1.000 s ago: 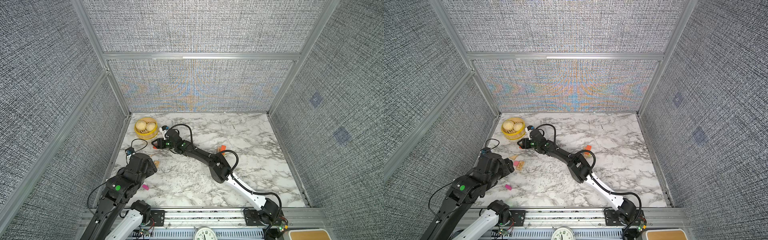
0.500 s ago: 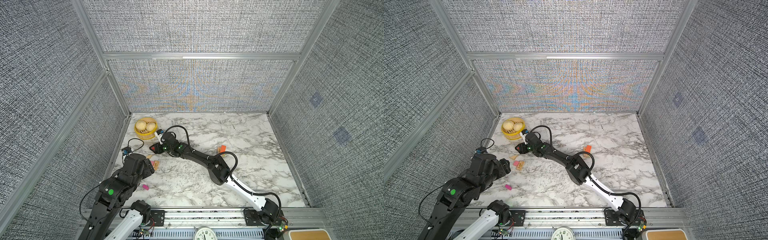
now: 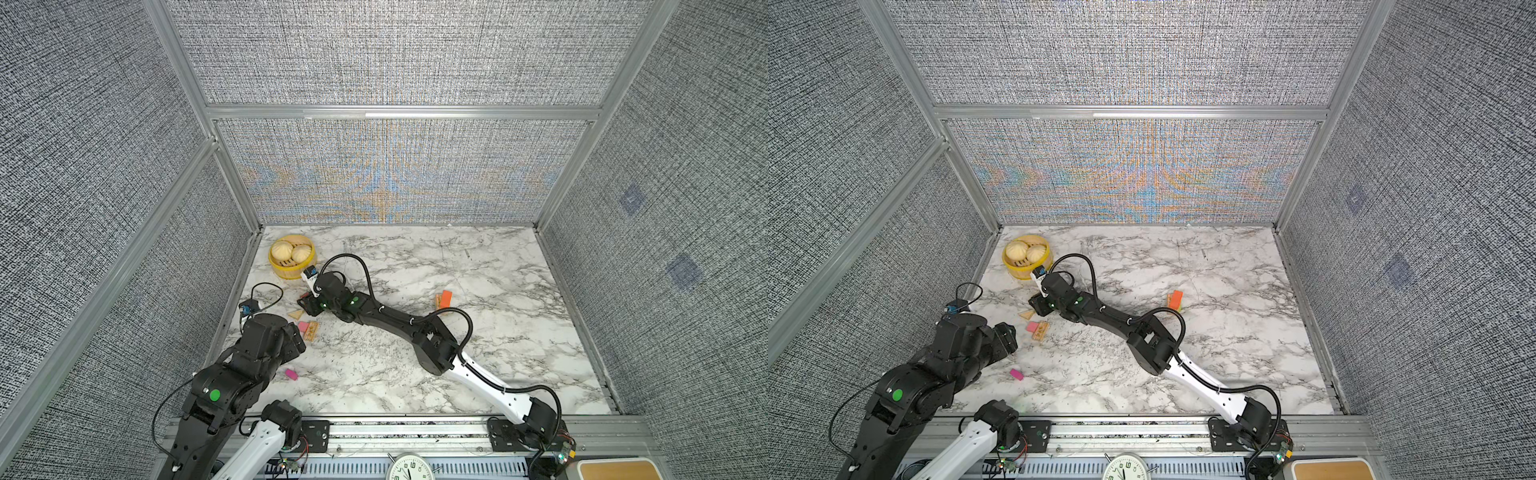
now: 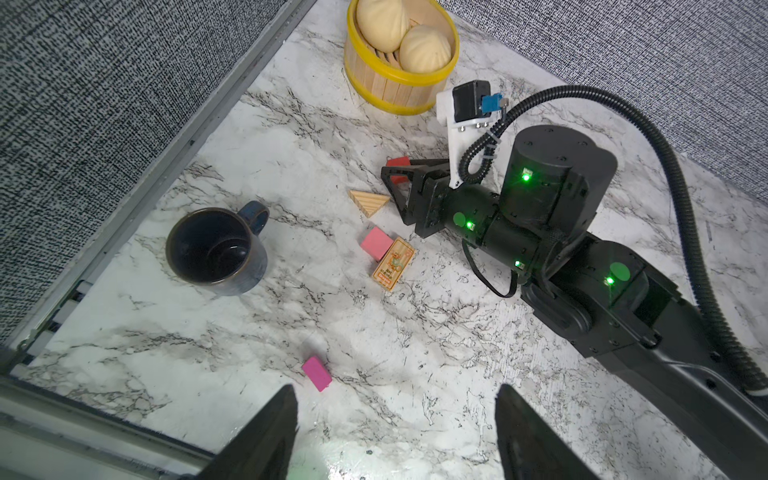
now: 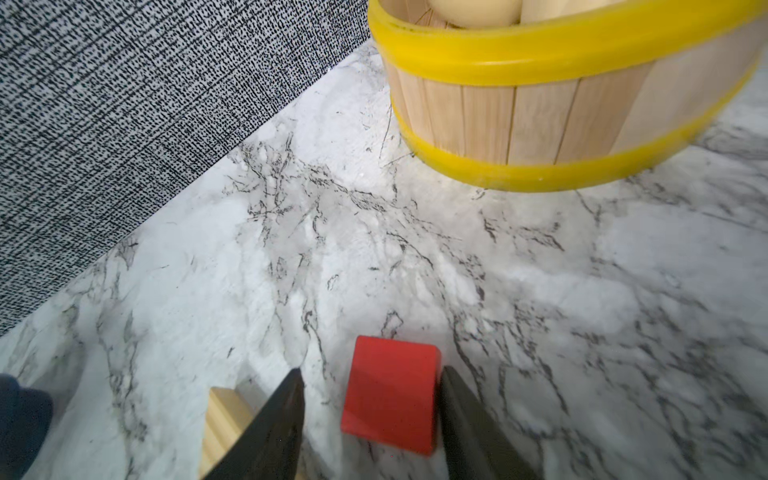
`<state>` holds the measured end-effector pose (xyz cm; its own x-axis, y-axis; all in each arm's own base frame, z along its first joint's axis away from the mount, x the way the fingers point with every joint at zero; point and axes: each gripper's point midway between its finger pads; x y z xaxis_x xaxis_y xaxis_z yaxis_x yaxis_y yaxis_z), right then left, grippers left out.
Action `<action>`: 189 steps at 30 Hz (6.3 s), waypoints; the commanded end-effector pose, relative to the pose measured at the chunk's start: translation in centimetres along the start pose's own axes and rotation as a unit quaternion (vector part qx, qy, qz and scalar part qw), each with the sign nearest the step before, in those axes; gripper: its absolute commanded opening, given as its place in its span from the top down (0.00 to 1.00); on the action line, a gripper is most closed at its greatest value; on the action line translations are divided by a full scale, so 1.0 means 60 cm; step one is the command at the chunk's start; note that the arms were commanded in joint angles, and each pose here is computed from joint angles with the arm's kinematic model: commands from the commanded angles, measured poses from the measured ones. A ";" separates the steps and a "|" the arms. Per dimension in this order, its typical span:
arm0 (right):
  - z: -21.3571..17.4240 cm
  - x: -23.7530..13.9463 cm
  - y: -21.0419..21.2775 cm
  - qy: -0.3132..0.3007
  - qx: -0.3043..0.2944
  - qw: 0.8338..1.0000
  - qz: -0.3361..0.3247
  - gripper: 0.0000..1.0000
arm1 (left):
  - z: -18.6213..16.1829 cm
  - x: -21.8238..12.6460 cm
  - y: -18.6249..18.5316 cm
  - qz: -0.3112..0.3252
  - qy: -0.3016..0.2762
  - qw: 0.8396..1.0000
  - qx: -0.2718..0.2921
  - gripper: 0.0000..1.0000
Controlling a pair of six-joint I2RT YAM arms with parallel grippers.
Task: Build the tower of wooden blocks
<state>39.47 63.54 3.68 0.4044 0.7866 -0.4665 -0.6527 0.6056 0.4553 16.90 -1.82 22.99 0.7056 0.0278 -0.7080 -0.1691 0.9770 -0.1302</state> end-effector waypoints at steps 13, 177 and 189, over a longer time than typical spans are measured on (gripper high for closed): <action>-0.051 -0.002 -0.035 0.041 -0.023 0.997 -0.067 0.63 | -0.009 0.000 0.010 0.010 0.003 1.000 -0.001 0.24; -0.037 -0.671 -0.303 0.182 0.150 0.908 -0.347 0.73 | 0.084 0.322 -0.374 -0.215 0.110 0.966 0.092 0.28; -0.028 -0.689 -0.350 0.184 0.171 0.899 -0.359 0.74 | 0.089 0.351 -0.399 -0.216 0.121 0.964 0.100 0.28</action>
<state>35.51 18.34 12.30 0.3815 0.1286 -0.9154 -0.0379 0.9916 0.1235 39.17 -23.21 14.72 0.4935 -0.4101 -0.7670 0.2429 0.9118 -0.3312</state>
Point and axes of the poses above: each gripper's point midway between its finger pads, its own x axis out along the fingers, its own y axis along the line the jaws close on, z = x × y, and after that the axes turned 11 degrees about x, right-handed
